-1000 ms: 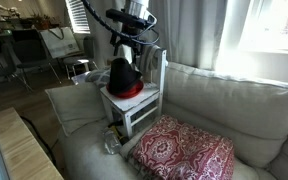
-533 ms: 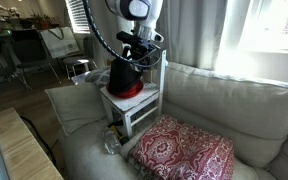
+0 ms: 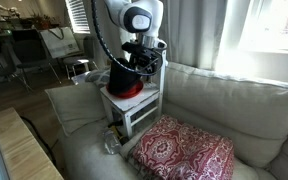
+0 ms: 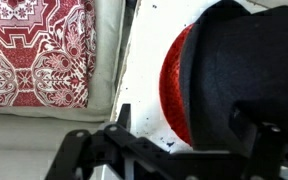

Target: Put the hats on the seat of the chair then on the sofa

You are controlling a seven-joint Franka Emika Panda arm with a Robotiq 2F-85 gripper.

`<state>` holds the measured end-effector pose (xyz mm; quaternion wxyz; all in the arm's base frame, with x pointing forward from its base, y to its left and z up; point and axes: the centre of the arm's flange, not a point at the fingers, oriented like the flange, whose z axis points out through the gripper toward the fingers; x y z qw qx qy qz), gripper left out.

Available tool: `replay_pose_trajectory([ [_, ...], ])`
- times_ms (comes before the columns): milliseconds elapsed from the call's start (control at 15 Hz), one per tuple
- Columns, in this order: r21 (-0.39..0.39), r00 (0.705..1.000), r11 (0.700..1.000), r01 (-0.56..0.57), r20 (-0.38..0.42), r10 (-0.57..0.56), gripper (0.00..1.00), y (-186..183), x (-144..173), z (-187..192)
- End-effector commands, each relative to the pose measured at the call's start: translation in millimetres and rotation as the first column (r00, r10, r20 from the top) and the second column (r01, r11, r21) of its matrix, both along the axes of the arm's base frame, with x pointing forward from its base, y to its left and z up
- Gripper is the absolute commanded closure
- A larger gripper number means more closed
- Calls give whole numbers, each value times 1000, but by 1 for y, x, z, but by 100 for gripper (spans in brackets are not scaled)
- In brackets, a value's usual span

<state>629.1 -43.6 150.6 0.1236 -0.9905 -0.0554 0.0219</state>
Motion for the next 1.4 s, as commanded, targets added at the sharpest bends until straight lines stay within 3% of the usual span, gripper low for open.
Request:
replay_pose_trajectory([
  [0, 17, 997, 1000, 23, -74, -22, 0, -18, 7, -15],
  [200, 137, 986, 990, -23, -158, 44, 0, -32, 4, -44],
  [333, 218, 981, 975, -48, -171, 87, 1, -35, 4, -59],
  [400, 242, 981, 969, -49, -171, 92, 8, -36, 5, -66],
  [467, 257, 984, 965, -45, -158, 88, 26, -36, 7, -72],
  [600, 274, 989, 961, -37, -131, 76, 38, -35, 12, -81],
  [933, 266, 989, 963, -36, -132, 73, 79, -32, 22, -91],
  [1000, 264, 988, 964, -31, -139, 70, 54, -31, 22, -91],
  [1067, 263, 987, 965, -25, -147, 66, 40, -30, 22, -91],
  [1200, 261, 985, 965, -18, -162, 62, 35, -27, 23, -95],
  [1333, 273, 982, 962, -14, -176, 64, 19, -21, 22, -104],
])
